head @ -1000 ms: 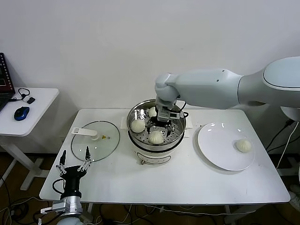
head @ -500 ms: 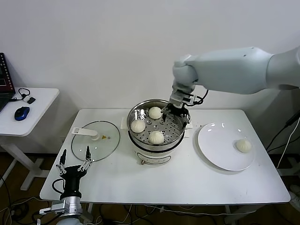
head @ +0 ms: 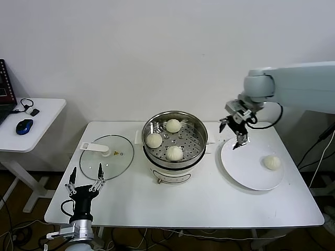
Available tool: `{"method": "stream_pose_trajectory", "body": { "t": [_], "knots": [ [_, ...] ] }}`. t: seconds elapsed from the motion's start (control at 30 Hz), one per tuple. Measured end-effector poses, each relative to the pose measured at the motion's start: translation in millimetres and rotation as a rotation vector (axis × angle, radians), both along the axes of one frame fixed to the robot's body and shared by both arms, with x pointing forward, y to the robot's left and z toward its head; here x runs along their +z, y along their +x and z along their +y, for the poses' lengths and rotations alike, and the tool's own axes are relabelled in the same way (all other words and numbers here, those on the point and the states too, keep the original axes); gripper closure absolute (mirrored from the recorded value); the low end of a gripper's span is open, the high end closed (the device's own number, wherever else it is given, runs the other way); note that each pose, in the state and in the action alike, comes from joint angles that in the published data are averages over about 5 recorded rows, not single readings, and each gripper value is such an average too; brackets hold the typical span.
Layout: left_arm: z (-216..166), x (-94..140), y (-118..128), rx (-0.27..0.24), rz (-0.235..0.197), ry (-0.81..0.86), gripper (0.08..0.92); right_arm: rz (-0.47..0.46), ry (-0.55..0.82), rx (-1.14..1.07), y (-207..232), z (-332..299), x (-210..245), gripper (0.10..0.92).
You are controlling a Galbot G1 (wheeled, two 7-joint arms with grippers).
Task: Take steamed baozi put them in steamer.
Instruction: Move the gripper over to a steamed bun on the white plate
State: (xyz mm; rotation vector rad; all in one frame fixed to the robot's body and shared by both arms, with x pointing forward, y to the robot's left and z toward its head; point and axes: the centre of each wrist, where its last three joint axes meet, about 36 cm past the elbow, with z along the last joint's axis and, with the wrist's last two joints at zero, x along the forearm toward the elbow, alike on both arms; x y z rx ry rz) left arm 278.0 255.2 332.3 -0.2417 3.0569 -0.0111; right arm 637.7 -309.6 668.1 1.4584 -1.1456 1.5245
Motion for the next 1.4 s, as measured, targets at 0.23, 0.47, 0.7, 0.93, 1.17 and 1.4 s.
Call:
{"method": "stream_pose_trajectory", "body": {
  "t": [0.23, 0.47, 0.7, 0.93, 1.17, 1.4],
  "knots": [
    [-2.1, -5.7, -1.2, 0.005, 0.011, 0.002, 0.177, 0.033, -0.013, -0.117, -8.9, -69.4, -20.2, 0.200],
    [-7.5, -12.2, -3.2, 0.007, 0.023, 0.003, 0.177, 0.059, -0.024, -0.181, -10.9, -126.6, -44.8, 0.200],
    [-10.8, -20.0, -7.9, 0.017, 0.038, 0.011, 0.177, 0.049, -0.057, -0.217, -2.5, -172.1, -67.1, 0.200],
    [-12.2, -26.3, -9.9, 0.022, 0.051, 0.020, 0.177, 0.051, -0.078, -0.252, -2.6, -202.8, -98.1, 0.200],
    [-13.7, -32.7, -10.2, 0.018, 0.061, 0.029, 0.177, 0.038, -0.084, -0.268, 2.5, -218.7, -121.9, 0.200],
    [-14.4, -37.7, -9.7, 0.015, 0.071, 0.031, 0.177, 0.025, -0.093, -0.284, 10.1, -228.3, -137.3, 0.200]
  ]
}}
